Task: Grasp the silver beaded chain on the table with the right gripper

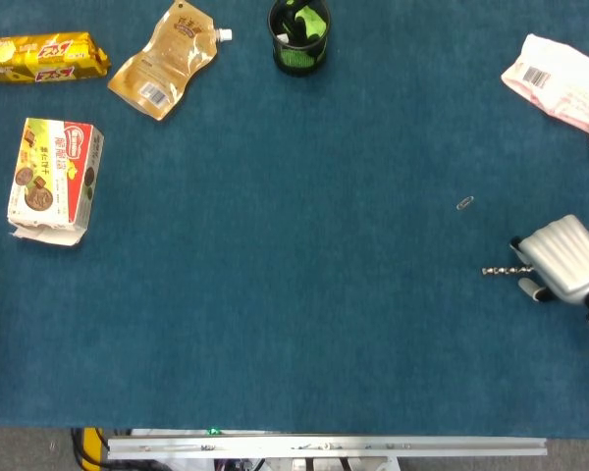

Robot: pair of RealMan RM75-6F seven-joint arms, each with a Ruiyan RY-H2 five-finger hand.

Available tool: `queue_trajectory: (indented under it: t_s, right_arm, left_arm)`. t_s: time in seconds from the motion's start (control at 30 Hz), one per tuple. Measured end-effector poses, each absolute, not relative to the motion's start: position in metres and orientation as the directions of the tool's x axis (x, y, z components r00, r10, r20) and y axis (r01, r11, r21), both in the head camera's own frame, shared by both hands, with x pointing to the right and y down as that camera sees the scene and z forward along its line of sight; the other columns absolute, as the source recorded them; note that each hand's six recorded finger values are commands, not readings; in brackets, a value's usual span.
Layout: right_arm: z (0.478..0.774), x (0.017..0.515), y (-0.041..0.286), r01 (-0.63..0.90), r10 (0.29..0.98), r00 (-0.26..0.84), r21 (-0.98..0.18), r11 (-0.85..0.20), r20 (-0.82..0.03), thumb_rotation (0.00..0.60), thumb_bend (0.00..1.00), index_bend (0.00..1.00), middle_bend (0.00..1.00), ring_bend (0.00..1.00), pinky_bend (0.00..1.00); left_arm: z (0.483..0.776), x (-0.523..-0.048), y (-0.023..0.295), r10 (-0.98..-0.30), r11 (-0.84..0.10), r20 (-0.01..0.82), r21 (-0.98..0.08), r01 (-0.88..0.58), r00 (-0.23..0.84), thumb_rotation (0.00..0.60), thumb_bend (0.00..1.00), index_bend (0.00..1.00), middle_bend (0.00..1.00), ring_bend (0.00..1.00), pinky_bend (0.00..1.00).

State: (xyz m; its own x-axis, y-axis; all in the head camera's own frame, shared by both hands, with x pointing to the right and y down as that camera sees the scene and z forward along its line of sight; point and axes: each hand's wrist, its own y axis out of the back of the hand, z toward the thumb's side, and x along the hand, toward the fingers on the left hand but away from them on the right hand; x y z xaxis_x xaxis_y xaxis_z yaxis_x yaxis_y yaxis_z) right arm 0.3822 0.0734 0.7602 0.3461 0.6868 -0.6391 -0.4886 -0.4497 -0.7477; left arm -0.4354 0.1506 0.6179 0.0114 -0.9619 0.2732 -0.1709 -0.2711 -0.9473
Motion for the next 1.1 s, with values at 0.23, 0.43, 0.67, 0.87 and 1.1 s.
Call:
queue_trajectory:
  t_s: [0.23, 0.43, 0.67, 0.87, 1.1]
  right_arm:
    - [0.7615, 0.3807, 0.0705, -0.482, 0.689, 0.344, -0.750, -0.453, -0.638, 0.600, 0.27, 0.55, 0.82, 0.83, 1.00]
    - [0.7633, 0.3830, 0.0731, -0.489, 0.683, 0.335, -0.740, -0.462, -0.649, 0.600, 0.29, 0.55, 0.82, 0.83, 1.00]
    - [0.7643, 0.3848, 0.0732, -0.486, 0.686, 0.328, -0.739, -0.467, -0.650, 0.600, 0.33, 0.56, 0.82, 0.83, 1.00]
    - [0.7659, 0.3834, 0.0739, -0.487, 0.684, 0.331, -0.739, -0.467, -0.650, 0.600, 0.33, 0.56, 0.82, 0.83, 1.00]
    - [0.7671, 0.3830, 0.0751, -0.488, 0.684, 0.331, -0.738, -0.466, -0.651, 0.600, 0.33, 0.56, 0.82, 0.83, 1.00]
  left_arm:
    - [0.6176, -0.4359, 0.1511, -0.962, -0.271, 0.273, -0.948, -0.169, 0.008, 0.600, 0.21, 0.00, 0.02, 0.02, 0.01]
    - [0.6177, -0.4365, 0.1511, -0.962, -0.270, 0.273, -0.948, -0.169, 0.006, 0.600, 0.21, 0.00, 0.02, 0.02, 0.01]
    - [0.6181, -0.4358, 0.1512, -0.962, -0.272, 0.275, -0.947, -0.168, 0.008, 0.600, 0.21, 0.00, 0.02, 0.02, 0.01]
    - [0.6181, -0.4356, 0.1513, -0.961, -0.273, 0.275, -0.948, -0.166, 0.007, 0.600, 0.21, 0.00, 0.02, 0.02, 0.01]
    - [0.6187, -0.4363, 0.1513, -0.961, -0.275, 0.278, -0.947, -0.166, 0.005, 0.600, 0.21, 0.00, 0.02, 0.02, 0.01]
